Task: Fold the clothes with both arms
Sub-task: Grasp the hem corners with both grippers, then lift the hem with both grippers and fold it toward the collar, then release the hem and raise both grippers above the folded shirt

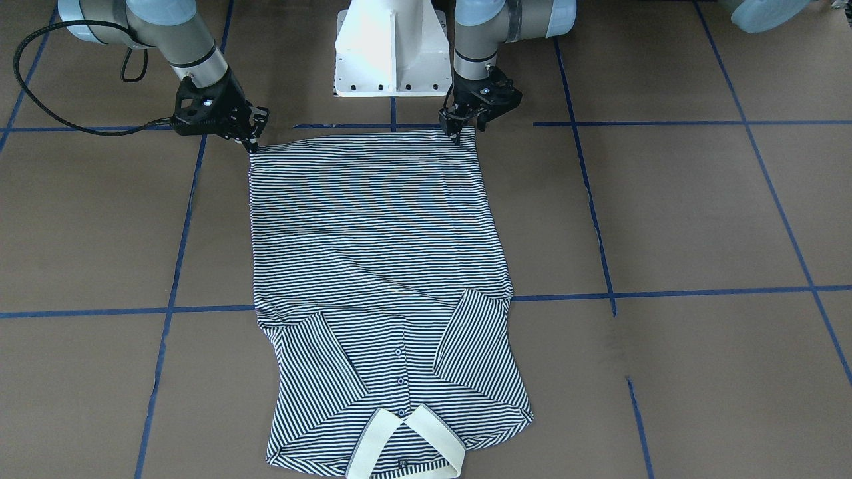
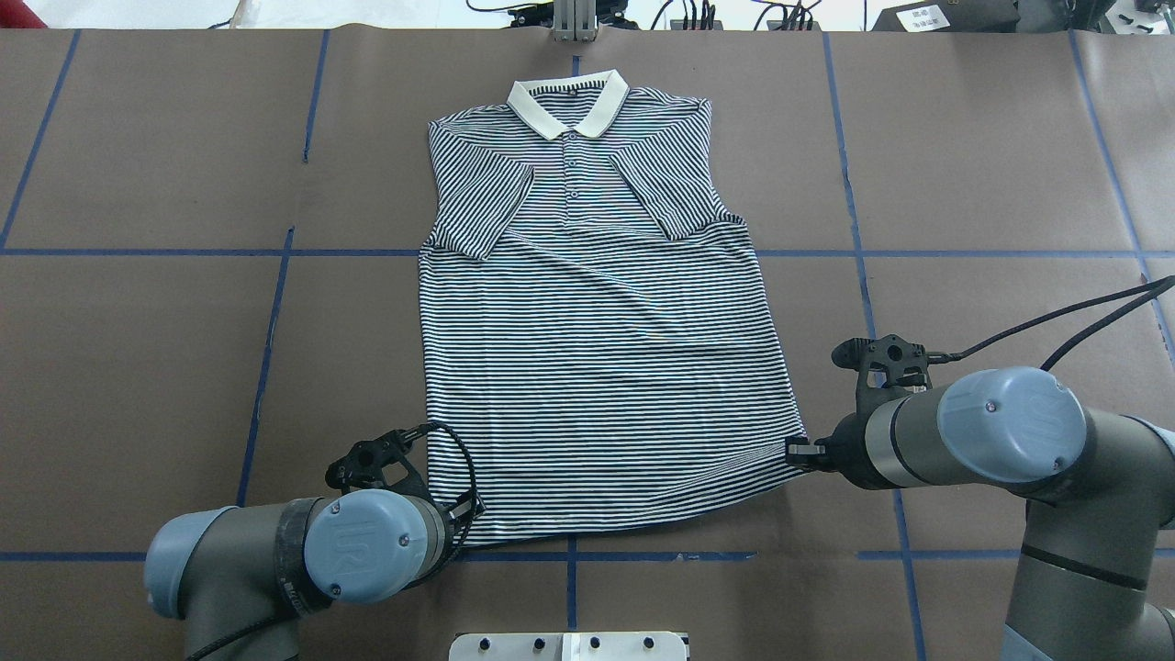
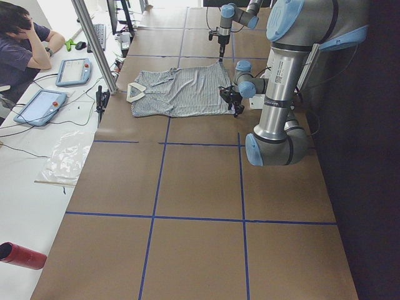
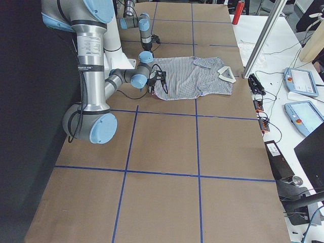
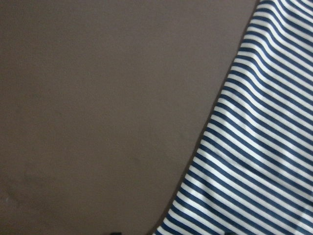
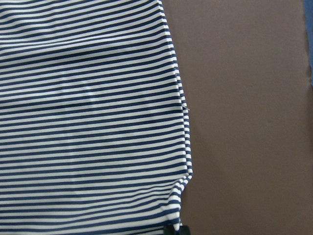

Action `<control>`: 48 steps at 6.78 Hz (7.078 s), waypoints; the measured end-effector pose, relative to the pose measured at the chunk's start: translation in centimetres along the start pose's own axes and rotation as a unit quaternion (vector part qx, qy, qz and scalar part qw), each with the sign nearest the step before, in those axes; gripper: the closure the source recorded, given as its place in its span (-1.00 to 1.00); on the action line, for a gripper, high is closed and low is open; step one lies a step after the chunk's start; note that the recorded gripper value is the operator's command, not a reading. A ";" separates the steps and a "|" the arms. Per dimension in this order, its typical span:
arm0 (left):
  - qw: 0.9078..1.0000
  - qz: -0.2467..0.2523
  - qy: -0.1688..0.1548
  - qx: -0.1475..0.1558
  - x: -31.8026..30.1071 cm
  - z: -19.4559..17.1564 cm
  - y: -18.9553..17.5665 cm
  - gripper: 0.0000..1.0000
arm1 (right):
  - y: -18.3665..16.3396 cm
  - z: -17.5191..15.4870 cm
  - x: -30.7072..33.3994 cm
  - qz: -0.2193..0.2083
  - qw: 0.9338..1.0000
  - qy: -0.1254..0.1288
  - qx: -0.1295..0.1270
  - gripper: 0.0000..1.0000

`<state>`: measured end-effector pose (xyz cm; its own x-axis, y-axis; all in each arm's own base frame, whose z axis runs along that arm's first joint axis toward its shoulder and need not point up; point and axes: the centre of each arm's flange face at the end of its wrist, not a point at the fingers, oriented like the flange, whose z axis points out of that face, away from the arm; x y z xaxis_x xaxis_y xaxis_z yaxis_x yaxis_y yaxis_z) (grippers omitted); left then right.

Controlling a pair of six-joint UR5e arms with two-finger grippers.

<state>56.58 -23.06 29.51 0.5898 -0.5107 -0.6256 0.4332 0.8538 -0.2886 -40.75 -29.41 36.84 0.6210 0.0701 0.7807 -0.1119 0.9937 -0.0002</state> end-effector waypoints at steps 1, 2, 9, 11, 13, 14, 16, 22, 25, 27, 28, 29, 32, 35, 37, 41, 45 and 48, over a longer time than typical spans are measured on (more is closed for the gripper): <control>1.000 0.000 0.004 -0.002 0.1 -0.5 0.1 -0.24 | 0.0 -0.2 0.0 0.000 1.000 -0.001 0.000 1.00; 1.000 -0.001 0.009 -0.004 0.2 -0.9 0.1 -0.21 | 0.0 -0.2 0.0 0.001 1.000 -0.001 0.001 1.00; 1.000 0.001 0.008 -0.002 0.1 -0.9 -0.1 -0.21 | 0.0 -0.1 0.1 0.001 1.000 0.000 0.000 1.00; 1.000 0.001 0.005 -0.001 0.0 -0.7 -0.1 -0.20 | 0.0 -0.1 0.1 0.000 1.000 0.000 0.000 1.00; 1.000 0.000 0.004 -0.001 -0.1 -0.6 -0.1 0.09 | 0.0 -0.2 0.0 0.000 1.000 0.000 0.000 1.00; 1.000 0.000 0.003 -0.001 -0.1 -0.5 -0.1 0.54 | -0.1 -0.2 0.0 0.001 1.000 0.000 0.000 1.00; 1.000 0.000 0.004 -0.002 -0.1 -0.6 0.0 1.00 | -0.1 -0.2 0.0 0.001 1.000 -0.001 0.001 1.00; 0.998 0.026 0.051 -0.024 -2.1 -8.7 -1.1 1.00 | 0.2 -3.7 1.7 0.013 0.999 -0.018 -0.034 1.00; 0.993 0.084 0.053 -0.061 -5.7 -14.6 -0.7 1.00 | 4.0 -7.2 1.4 -0.001 0.993 -0.048 -0.106 1.00; 0.990 0.103 0.043 -0.089 -6.7 -15.2 0.9 1.00 | 6.5 -10.4 0.8 -0.014 0.982 -0.078 -0.169 1.00; 0.989 0.106 0.043 -0.096 -6.7 -15.3 1.2 1.00 | 6.9 -10.7 0.2 -0.017 0.980 -0.085 -0.179 1.00; 0.988 0.107 0.046 -0.097 -6.6 -15.6 1.0 1.00 | 6.1 -10.6 -0.3 -0.018 0.981 -0.091 -0.171 1.00; 0.989 0.126 0.075 -0.035 -3.6 -16.6 -6.0 1.00 | -4.5 -10.5 -1.1 -0.064 0.990 -0.112 -0.058 1.00; 0.986 0.143 0.069 0.045 1.5 -14.0 -15.1 1.00 | -17.7 -7.2 -4.0 -0.128 0.988 -0.076 0.042 1.00; 0.983 0.127 0.099 0.084 4.8 -11.3 -21.8 1.00 | -24.9 -4.0 -6.9 -0.123 0.989 -0.038 0.076 1.00; 0.979 0.097 0.122 0.132 7.9 -4.5 -32.5 1.00 | -34.6 0.7 -9.5 -0.090 0.994 0.018 0.067 1.00; 0.978 0.101 0.113 0.142 9.3 -2.7 -34.8 1.00 | -37.5 2.2 -9.3 -0.070 0.995 0.041 0.059 1.00; 0.978 0.102 0.119 0.140 10.6 -3.1 -34.1 -0.60 | -37.7 1.9 -10.5 -0.074 0.995 0.037 0.060 0.66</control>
<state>45.94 -57.29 30.53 0.5219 -0.2660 -0.8105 0.5120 0.8576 0.0482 -44.57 -67.81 29.82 0.6930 -0.0650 0.7180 -0.1041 0.9765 0.1888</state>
